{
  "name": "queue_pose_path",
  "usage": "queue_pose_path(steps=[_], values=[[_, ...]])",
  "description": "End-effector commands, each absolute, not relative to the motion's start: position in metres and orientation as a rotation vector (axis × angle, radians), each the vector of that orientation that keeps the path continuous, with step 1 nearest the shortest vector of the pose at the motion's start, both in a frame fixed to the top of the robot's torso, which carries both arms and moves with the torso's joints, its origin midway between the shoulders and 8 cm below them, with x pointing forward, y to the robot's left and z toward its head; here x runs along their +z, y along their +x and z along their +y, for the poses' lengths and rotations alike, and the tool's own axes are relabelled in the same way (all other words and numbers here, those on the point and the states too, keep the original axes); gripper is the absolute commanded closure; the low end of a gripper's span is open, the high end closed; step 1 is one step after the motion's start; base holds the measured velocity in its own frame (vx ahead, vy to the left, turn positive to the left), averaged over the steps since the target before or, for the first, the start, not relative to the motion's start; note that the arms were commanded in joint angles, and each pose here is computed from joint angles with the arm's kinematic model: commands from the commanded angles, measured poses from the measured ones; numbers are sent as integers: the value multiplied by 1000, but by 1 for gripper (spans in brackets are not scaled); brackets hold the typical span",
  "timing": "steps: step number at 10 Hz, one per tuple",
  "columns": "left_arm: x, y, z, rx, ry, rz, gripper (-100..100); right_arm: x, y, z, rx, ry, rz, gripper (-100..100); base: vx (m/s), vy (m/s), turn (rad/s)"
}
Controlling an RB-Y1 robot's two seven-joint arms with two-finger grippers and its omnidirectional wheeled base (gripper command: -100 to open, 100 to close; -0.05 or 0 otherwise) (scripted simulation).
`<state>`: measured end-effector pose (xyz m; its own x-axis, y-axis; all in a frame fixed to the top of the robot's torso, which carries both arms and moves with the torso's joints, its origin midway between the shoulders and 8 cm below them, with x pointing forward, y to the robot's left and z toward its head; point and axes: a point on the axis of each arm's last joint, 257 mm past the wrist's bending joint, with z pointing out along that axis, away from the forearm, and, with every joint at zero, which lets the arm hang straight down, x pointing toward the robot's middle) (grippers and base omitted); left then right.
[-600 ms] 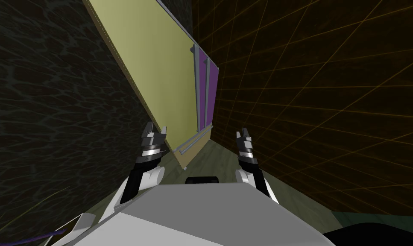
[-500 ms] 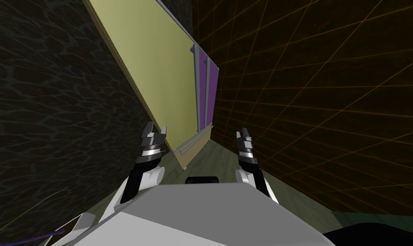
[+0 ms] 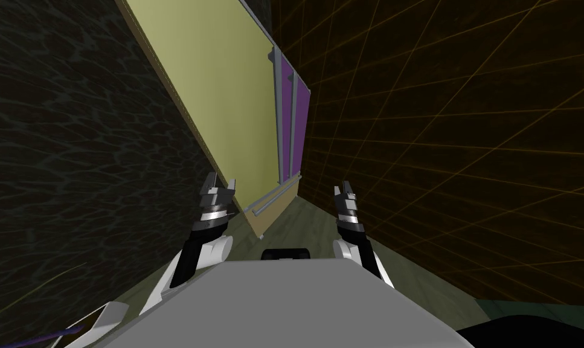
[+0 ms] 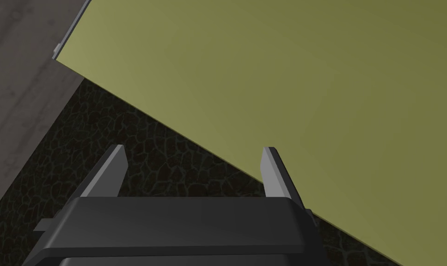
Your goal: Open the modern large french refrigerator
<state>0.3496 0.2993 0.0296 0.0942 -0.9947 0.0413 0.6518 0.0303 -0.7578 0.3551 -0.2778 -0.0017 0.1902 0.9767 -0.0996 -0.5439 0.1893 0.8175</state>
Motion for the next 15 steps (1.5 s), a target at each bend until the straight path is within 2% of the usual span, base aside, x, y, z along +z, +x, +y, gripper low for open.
queue_pose_path(steps=[1, 3, 4, 15], values=[[30, 350, 299, -1394, -725, 602, 0, -2, 355, -278, 1215, 734, 733, 0, 0, 0, 0], [30, 350, 299, -1394, -725, 602, 0, -2, 355, -278, 1215, 734, 733, 0, 0, 0, 0], [18, 357, 298, -1393, -727, 637, -100, -2, 355, -278, 1215, 734, 733, 0, 13, 4, 2], [-78, 400, 309, -1357, -823, 807, -100, -2, 355, -278, 1215, 735, 733, 0, 14, 13, 1]])
